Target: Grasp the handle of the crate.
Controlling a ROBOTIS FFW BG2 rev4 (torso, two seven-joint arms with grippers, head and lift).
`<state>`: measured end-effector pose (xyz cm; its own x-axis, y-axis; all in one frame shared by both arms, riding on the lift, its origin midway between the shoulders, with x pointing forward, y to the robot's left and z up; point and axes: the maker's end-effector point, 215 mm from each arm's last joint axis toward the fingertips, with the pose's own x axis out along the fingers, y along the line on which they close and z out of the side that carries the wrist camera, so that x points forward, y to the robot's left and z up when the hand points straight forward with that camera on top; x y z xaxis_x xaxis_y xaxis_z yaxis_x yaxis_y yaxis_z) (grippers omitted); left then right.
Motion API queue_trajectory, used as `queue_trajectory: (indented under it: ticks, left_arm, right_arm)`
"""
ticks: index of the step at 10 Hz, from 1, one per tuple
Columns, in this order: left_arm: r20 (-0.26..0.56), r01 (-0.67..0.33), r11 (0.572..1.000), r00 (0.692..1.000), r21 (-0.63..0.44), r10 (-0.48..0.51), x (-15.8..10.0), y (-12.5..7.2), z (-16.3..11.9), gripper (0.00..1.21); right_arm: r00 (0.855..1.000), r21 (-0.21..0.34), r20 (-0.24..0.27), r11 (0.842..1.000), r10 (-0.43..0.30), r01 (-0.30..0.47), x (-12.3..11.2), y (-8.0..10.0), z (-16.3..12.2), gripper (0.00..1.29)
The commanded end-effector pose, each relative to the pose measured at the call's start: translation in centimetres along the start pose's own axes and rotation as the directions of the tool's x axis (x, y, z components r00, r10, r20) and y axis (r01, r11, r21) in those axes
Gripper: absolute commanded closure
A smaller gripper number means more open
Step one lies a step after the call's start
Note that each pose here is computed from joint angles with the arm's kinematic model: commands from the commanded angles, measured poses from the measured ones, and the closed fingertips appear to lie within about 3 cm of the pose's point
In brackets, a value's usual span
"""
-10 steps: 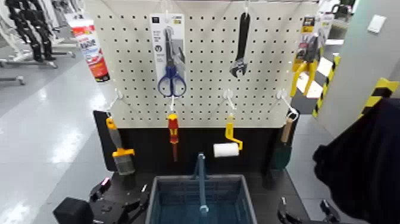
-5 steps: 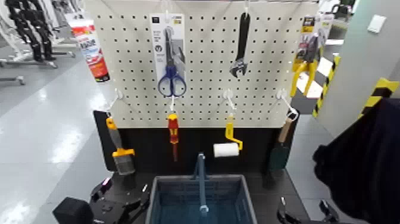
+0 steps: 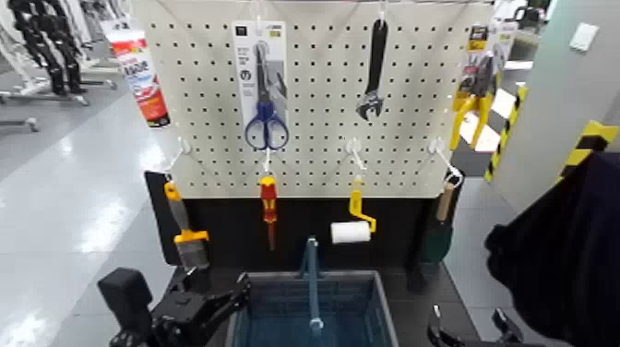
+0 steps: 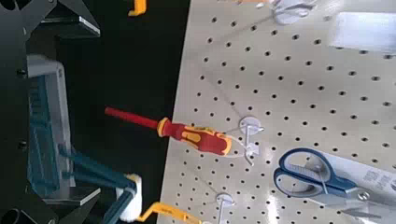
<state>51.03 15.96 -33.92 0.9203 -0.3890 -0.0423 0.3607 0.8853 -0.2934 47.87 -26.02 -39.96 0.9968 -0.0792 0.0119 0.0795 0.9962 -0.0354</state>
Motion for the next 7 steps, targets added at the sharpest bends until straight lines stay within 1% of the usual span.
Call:
queue_trajectory:
  ticks: [1,2,4,5,6,7]
  left_arm:
    - [-0.128,0.078,0.968,0.985,-0.237,-0.111,1.2,-2.0,-1.7,0.12]
    - [-0.176,0.105,0.945,0.97,-0.31,-0.166,1.4,-2.9,-2.2,0.11]
    - [-0.24,0.151,0.918,0.938,-0.366,-0.25,1.6,-4.4,-2.2,0.11]
    - [-0.242,0.178,0.892,0.924,-0.415,-0.296,1.8,-5.4,-1.8,0.11]
    - [-0.238,0.197,0.86,0.91,-0.472,-0.339,1.8,-6.4,-2.0,0.11]
    - [-0.217,0.219,0.82,0.899,-0.53,-0.38,1.9,-7.4,-1.8,0.12]
  right_arm:
    - [1.0,0.0,-0.001,1.0,0.002,-0.002,0.0,0.1,-0.1,0.14]
    - [1.0,0.0,-0.001,1.0,0.002,-0.002,0.0,0.1,-0.1,0.14]
    - [1.0,0.002,-0.004,1.0,0.002,-0.002,0.0,0.2,-0.2,0.14]
    - [1.0,0.002,-0.003,1.0,0.002,-0.002,0.0,0.2,-0.2,0.14]
    - [1.0,0.005,-0.003,1.0,0.0,0.0,0.0,0.2,-0.2,0.14]
    - [1.0,0.006,-0.003,1.0,0.0,0.0,-0.1,0.1,-0.3,0.14]
